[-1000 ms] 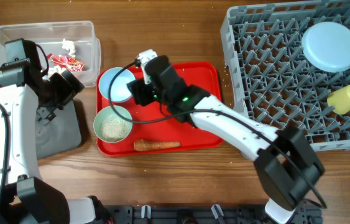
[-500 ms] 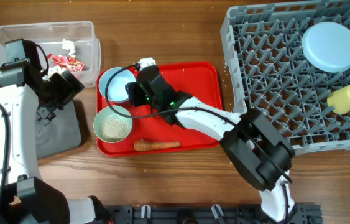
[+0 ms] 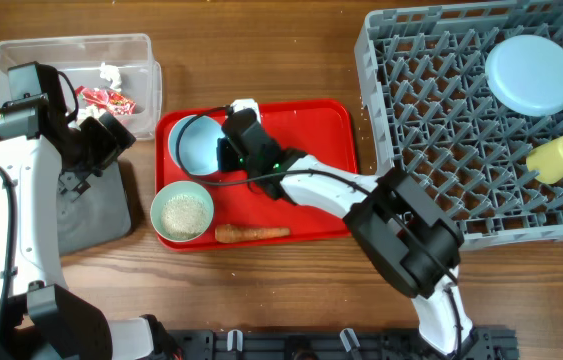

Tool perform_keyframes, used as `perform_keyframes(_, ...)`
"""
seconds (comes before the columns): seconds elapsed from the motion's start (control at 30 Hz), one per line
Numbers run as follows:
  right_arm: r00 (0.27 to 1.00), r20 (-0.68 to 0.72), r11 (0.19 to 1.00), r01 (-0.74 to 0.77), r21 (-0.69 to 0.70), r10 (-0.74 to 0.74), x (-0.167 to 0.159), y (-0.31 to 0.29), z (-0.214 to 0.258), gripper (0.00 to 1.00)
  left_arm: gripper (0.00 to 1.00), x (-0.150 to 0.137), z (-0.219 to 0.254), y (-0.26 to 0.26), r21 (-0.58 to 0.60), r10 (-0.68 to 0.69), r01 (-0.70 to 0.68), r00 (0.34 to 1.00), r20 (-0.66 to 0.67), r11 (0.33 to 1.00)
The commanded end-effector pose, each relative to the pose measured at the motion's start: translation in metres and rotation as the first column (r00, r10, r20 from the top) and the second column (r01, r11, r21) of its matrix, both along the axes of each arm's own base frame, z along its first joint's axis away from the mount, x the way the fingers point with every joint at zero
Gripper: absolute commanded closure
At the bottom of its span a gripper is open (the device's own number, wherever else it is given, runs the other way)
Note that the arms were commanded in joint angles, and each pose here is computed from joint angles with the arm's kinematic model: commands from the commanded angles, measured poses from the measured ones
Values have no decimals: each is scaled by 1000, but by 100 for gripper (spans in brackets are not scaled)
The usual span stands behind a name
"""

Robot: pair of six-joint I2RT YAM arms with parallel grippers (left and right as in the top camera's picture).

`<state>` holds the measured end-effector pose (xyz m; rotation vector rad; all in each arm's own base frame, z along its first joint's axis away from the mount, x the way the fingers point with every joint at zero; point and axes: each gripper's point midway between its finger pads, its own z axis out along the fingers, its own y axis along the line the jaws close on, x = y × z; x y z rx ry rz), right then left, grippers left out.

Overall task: Sort waste into correct bins and load items into the dishwasher rack
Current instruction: 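Carry the bowl into the rack and set it down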

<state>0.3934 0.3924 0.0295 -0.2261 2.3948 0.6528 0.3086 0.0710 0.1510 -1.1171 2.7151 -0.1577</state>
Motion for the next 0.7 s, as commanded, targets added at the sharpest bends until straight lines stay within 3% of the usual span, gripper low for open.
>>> perform_keyframes(0.0, 989, 140, 983, 63, -173, -39, 32, -55, 44, 96, 0, 3, 10, -1, -6, 0, 0, 999, 37, 1000)
perform_keyframes(0.17, 935, 329, 897, 255, -360, -134, 59, -156, 131, 96, 0, 4, 10, -1, -4, 0, 0, 999, 42, 1000)
perform_keyframes(0.3, 854, 481, 750, 450, -485, -201, 69, -262, 206, 96, 0, 5, 10, -1, -4, 0, 0, 999, 43, 1000)
perform_keyframes(0.37, 798, 543, 599, 576, -557, -262, 68, -323, 229, 96, 0, 5, 10, -1, -4, 0, 0, 999, 44, 1000)
perform_keyframes(0.4, 764, 574, 465, 640, -612, -297, 64, -363, 239, 96, 0, 5, 10, -1, -4, 0, 0, 999, 44, 1000)
perform_keyframes(0.57, 633, 620, -38, 685, -728, -463, 35, -495, 241, 96, 0, 5, 10, -1, -3, 0, 0, 999, 46, 1000)
perform_keyframes(0.67, 629, 602, -176, 605, -776, -492, 32, -531, 224, 96, 0, 6, 10, -1, -3, 0, 0, 999, 47, 1000)
